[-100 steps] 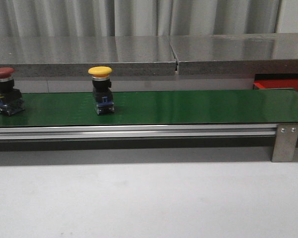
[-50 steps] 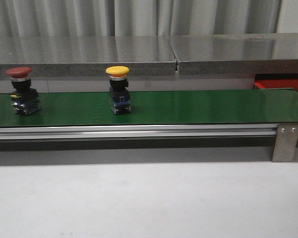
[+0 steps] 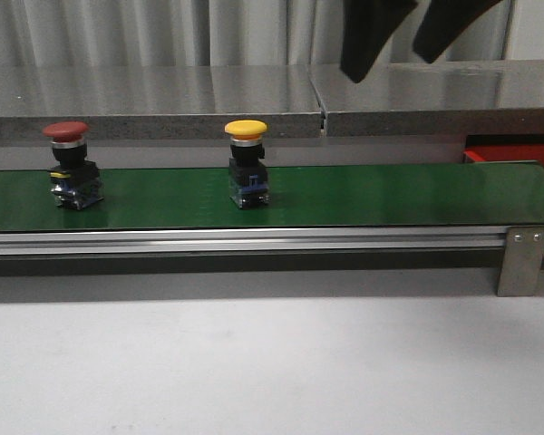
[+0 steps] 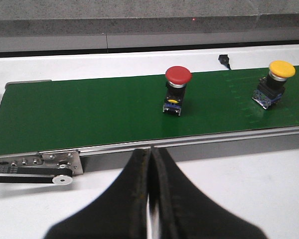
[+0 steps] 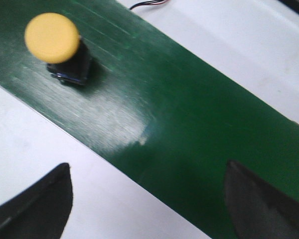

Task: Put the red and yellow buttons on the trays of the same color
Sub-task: 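Lower the right gripper onto the yellow button on the belt, grasp, then carry the yellow button into the yellow tray and open the right gripper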

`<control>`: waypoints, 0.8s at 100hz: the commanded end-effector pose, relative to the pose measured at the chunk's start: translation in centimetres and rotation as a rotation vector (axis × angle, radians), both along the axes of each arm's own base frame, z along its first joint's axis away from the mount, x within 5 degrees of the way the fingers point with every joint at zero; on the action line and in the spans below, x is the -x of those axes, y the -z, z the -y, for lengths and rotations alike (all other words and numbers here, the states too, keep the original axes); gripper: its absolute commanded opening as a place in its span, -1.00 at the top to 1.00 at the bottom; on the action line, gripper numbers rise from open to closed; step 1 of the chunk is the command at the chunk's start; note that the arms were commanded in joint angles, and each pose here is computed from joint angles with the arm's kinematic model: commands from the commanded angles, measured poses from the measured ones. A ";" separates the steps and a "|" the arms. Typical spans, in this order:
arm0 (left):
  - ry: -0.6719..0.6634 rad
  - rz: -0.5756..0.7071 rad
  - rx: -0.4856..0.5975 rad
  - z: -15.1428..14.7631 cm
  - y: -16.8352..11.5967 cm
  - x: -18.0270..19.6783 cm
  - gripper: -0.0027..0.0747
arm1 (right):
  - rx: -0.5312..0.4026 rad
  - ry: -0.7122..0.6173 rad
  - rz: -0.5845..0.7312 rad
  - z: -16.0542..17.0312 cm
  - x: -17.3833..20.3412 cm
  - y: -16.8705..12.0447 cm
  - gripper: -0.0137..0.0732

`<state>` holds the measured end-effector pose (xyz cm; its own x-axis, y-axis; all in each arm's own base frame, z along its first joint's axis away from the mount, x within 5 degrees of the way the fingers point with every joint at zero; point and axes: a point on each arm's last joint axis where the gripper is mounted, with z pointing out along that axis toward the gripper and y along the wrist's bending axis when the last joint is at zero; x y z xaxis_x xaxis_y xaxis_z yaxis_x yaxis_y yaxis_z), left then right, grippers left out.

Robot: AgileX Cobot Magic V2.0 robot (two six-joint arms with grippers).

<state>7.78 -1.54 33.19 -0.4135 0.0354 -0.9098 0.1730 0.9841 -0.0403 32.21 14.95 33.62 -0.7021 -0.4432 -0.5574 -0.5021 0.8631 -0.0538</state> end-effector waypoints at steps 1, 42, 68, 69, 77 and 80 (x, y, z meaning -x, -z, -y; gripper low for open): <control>0.003 0.090 0.020 0.1 -1.4 -0.1 0.98 | -0.036 -0.069 0.037 -1.3 -0.7 -1.9 -0.73; 0.003 0.090 0.020 0.1 -1.4 -0.1 0.98 | -0.105 -0.146 -0.051 -4.9 -5.5 1.7 -0.73; 0.003 0.090 0.020 0.1 -1.4 -0.1 0.98 | -0.112 -0.133 -0.020 -5.4 -6.6 3.0 -0.24; 0.003 0.090 0.020 0.1 -1.4 -0.1 0.98 | -0.112 -0.131 -0.020 -5.3 -6.7 3.0 -0.21; 0.003 0.090 0.020 0.1 -1.4 -0.1 0.98 | -0.110 -0.132 -0.019 -5.3 -6.7 3.0 0.10; 0.003 0.090 0.020 0.1 -1.4 -0.1 0.98 | -0.110 -0.132 -0.018 -5.3 -6.7 3.0 0.12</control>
<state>7.78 -1.54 33.19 -0.4135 0.0354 -0.9098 0.1730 0.9841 -0.0403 39.19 20.47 27.03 -0.7112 -0.5037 -0.4904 -0.6068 0.7921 0.0665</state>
